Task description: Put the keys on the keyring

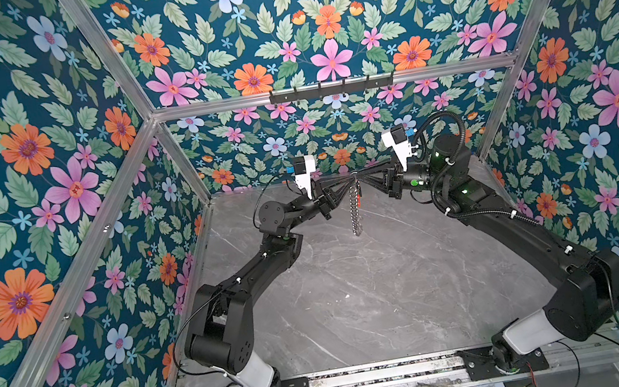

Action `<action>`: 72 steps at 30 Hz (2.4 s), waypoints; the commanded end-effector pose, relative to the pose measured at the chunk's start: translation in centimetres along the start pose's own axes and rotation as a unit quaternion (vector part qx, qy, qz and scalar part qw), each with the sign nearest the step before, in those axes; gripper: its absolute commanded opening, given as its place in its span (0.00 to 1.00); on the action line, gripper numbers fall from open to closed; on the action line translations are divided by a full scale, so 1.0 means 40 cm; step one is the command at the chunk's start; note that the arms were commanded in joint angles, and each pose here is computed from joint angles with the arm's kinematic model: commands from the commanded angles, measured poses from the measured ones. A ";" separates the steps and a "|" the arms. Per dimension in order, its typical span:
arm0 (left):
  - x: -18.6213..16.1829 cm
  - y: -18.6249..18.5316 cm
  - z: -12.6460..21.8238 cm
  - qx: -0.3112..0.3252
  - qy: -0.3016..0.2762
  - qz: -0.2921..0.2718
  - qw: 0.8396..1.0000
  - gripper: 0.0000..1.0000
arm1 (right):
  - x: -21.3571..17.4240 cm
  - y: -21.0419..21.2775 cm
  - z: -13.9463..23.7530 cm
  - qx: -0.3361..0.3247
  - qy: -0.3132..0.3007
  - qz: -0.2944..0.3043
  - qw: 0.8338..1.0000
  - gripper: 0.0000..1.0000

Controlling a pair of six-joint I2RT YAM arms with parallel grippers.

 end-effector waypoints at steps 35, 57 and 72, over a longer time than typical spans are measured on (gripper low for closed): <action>-0.003 -0.004 0.011 0.056 0.186 -0.087 0.977 0.15 | -0.043 0.038 0.002 -0.033 0.115 0.111 0.987 0.00; -0.013 -0.008 0.005 0.021 0.190 -0.073 0.979 0.00 | -0.030 0.049 -0.012 -0.016 0.104 0.108 0.989 0.00; 0.018 -0.030 0.011 -0.024 0.029 -0.052 0.998 0.00 | -0.052 0.048 0.057 -0.078 0.069 0.090 0.991 0.32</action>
Point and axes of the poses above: each gripper's point midway between its finger pads, its own z axis back along the fingers, its own y axis along the line the jaws close on, x = y × z, the point moved 10 cm from there along z, back along the fingers, and after that the axes turned 13 degrees about z, right-handed, at the moved point
